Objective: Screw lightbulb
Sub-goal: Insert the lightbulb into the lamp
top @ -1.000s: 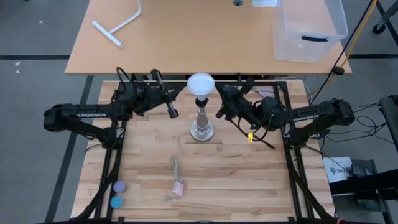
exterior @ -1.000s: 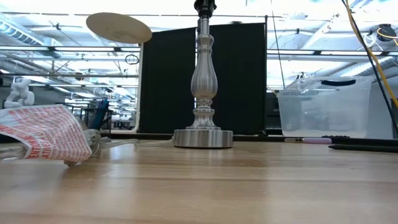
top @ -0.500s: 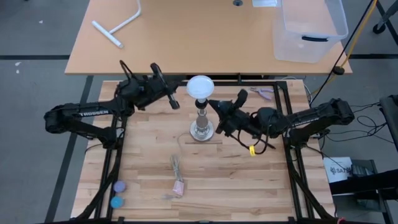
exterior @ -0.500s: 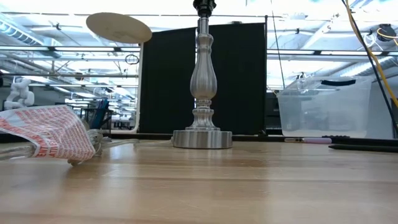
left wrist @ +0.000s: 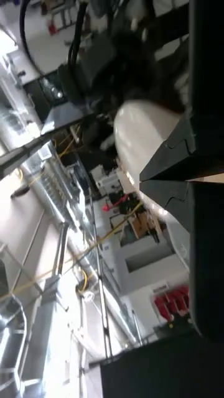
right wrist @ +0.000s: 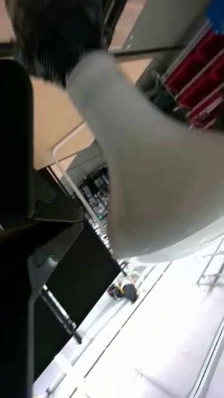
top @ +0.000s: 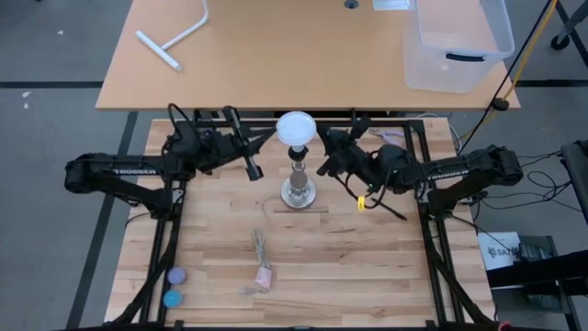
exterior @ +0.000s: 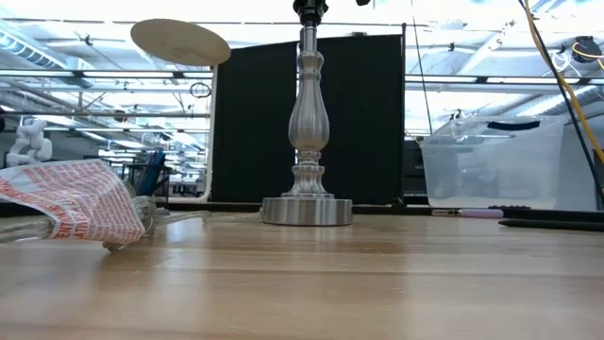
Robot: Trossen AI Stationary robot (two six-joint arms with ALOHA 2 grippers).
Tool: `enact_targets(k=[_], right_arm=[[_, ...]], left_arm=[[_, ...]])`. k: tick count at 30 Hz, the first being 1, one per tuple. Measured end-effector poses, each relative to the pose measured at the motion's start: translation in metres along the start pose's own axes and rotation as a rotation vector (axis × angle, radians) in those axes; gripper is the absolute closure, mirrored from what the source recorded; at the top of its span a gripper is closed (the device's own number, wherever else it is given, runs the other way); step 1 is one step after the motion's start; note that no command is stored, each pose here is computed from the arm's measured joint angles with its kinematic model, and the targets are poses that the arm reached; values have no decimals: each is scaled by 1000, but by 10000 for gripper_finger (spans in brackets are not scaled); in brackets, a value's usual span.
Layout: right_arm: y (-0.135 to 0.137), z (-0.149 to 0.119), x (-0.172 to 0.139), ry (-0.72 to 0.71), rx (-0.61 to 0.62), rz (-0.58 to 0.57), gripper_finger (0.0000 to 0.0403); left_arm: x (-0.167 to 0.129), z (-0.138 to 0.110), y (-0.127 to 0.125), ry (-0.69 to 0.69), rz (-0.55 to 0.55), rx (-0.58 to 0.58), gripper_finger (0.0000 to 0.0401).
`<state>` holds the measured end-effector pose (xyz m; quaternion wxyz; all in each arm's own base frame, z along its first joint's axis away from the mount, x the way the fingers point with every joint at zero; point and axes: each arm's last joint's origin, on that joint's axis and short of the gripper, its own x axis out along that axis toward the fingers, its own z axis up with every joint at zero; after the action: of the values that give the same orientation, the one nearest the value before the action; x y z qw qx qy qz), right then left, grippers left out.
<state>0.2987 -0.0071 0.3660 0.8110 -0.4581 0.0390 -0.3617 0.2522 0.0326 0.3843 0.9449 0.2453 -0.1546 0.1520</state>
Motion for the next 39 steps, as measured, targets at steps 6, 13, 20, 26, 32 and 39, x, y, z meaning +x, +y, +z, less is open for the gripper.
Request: enact_targets(k=[6,13,20,26,32,39], right_arm=[[-8,-5,6,-12,-17,-54,403],[-11,-3,7,-99,-41,-55,403],[-10,0,5,-122,-41,-50,403],[-8,6,-1,-130,-38,-43,403],[-4,17,-10,-184,-24,-11,403],[7,27,-22,-212,-27,70,403]], left_arm=[[-1,5,-10,-11,-43,-14,401],[-2,6,-16,4,-61,-16,401],[-2,4,-13,28,-27,-7,401],[-1,-2,-3,56,11,1,401],[0,-8,5,77,45,12,401],[3,-16,13,81,22,24,401]])
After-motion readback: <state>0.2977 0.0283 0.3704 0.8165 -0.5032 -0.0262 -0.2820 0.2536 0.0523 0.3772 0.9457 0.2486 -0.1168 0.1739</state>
